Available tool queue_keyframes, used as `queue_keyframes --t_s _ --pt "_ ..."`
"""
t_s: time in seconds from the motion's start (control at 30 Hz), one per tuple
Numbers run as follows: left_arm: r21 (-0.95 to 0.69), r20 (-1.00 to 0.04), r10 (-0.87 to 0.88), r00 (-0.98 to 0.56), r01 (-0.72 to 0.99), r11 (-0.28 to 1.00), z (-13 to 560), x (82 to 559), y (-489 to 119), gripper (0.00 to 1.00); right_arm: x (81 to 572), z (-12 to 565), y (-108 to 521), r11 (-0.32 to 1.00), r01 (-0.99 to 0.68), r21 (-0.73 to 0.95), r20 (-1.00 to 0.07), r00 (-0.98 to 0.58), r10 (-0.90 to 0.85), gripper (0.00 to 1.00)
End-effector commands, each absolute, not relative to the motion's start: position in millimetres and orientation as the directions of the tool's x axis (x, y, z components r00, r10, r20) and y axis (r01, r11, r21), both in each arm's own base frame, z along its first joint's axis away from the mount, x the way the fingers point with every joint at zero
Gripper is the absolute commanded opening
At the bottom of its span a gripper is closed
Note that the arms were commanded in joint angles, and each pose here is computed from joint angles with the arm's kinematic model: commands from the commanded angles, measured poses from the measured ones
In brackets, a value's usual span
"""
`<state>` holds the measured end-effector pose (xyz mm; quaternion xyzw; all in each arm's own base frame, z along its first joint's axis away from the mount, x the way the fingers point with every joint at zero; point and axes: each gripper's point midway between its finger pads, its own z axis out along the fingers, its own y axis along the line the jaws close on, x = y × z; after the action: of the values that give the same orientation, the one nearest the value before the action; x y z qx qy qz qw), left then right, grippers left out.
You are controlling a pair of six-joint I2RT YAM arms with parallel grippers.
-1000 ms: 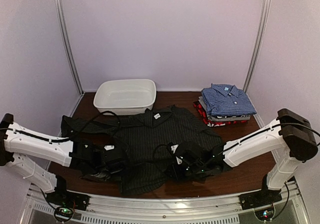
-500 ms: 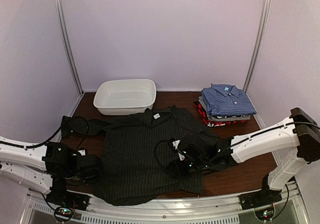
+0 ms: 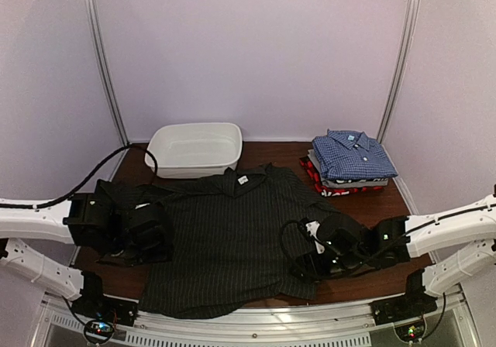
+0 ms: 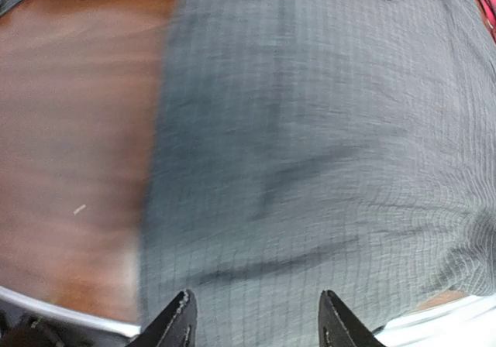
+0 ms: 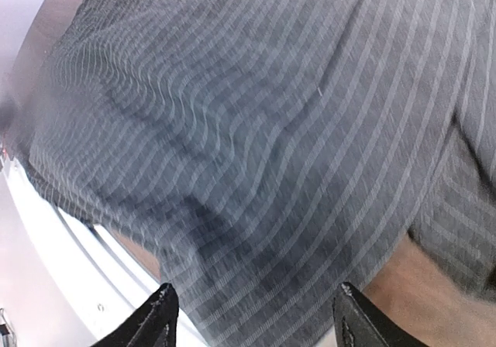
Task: Fold and stack the long sleeve shirts
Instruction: Smooth out the flattened shirt at the center of the board.
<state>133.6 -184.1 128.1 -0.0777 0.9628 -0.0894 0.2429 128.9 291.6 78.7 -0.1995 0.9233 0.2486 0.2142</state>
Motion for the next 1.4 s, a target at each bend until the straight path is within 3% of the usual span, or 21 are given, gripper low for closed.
queue_keyframes --t_s 0.0,0.27,0.63,0.8,0.83,0.93,1.0,1.2,1.37 --pt "-0.249 -0.496 -0.043 -0.867 0.094 0.964 136 161 -250 0.54 102 72 271 0.799 -0.426 0.426 -0.423 -0.874 -0.24 0.7" --pt "-0.344 -0.472 0.094 -0.877 0.281 0.896 115 204 -322 0.51 58 62 265 0.761 -0.441 0.476 -0.385 -0.882 -0.271 0.73" --pt "-0.361 -0.441 0.142 -0.886 0.32 0.876 90 228 -341 0.48 67 43 283 0.765 -0.527 0.37 -0.51 -0.803 -0.307 0.67" --pt "-0.367 -0.437 0.151 -0.887 0.329 0.87 86 229 -345 0.48 82 43 288 0.804 -0.534 0.263 -0.548 -0.768 -0.331 0.52" --pt "-0.367 -0.434 0.154 -0.888 0.331 0.869 85 229 -345 0.48 85 45 289 0.807 -0.534 0.252 -0.556 -0.762 -0.331 0.45" --pt "-0.368 -0.428 0.16 -0.889 0.334 0.868 82 228 -346 0.47 87 54 292 0.805 -0.551 0.219 -0.561 -0.747 -0.358 0.12" --pt "-0.365 -0.432 0.162 -0.887 0.336 0.868 82 228 -346 0.47 87 65 294 0.797 -0.567 0.209 -0.558 -0.738 -0.379 0.0" --pt "-0.353 -0.432 0.188 -0.882 0.357 0.865 80 229 -348 0.47 60 111 311 0.667 -0.639 0.383 -0.494 -0.752 -0.437 0.0" --pt "-0.338 -0.426 0.208 -0.88 0.369 0.866 76 227 -345 0.46 37 124 304 0.58 -0.584 0.567 -0.381 -0.811 -0.444 0.0"
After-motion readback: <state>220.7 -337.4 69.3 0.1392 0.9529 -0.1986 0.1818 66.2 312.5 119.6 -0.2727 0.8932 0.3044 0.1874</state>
